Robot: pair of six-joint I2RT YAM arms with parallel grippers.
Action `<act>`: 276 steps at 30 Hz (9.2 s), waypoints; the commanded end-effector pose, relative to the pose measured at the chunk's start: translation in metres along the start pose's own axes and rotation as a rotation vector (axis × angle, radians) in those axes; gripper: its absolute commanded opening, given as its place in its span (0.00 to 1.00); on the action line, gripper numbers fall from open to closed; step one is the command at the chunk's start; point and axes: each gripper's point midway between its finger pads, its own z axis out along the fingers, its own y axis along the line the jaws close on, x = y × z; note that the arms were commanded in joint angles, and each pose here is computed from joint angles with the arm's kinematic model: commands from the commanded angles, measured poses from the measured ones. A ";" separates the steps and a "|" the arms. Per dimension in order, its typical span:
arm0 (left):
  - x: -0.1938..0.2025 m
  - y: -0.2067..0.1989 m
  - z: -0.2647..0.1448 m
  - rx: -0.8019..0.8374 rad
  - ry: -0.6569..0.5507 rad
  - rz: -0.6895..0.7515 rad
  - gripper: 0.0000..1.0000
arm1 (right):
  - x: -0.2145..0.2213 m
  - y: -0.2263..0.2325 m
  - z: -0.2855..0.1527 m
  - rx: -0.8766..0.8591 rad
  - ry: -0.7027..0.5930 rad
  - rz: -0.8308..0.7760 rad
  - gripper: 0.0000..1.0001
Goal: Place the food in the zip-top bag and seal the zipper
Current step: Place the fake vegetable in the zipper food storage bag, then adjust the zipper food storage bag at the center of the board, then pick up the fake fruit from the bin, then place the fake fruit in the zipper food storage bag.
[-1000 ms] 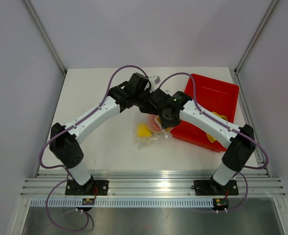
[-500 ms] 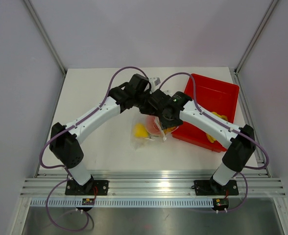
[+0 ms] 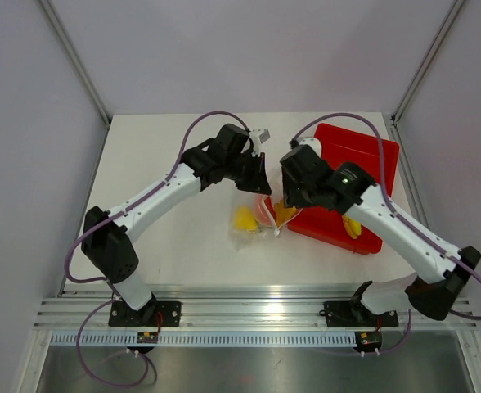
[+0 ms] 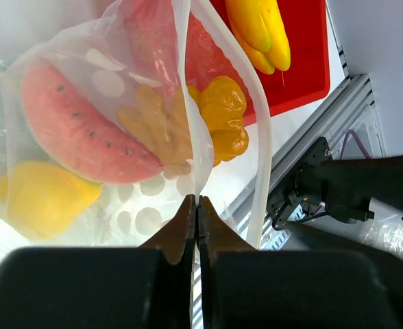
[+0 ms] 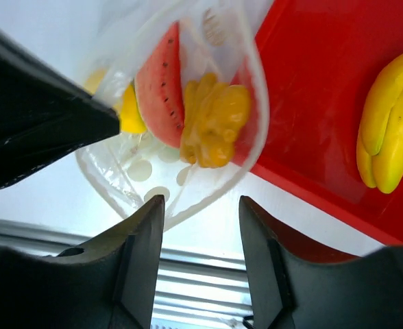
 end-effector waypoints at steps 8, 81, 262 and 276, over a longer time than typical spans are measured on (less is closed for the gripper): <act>-0.004 -0.005 0.001 0.022 -0.021 0.005 0.00 | -0.007 -0.034 0.005 -0.151 -0.089 0.308 0.57; -0.038 -0.003 -0.042 -0.036 -0.155 0.032 0.00 | -0.012 -0.022 0.071 -0.113 -0.016 0.249 0.00; -0.037 0.013 -0.019 -0.098 -0.083 -0.032 0.00 | -0.081 0.031 0.010 -0.272 -0.695 0.499 0.00; -0.046 0.011 -0.021 -0.056 -0.098 -0.040 0.00 | -0.044 0.024 0.044 -0.120 -0.505 0.300 0.00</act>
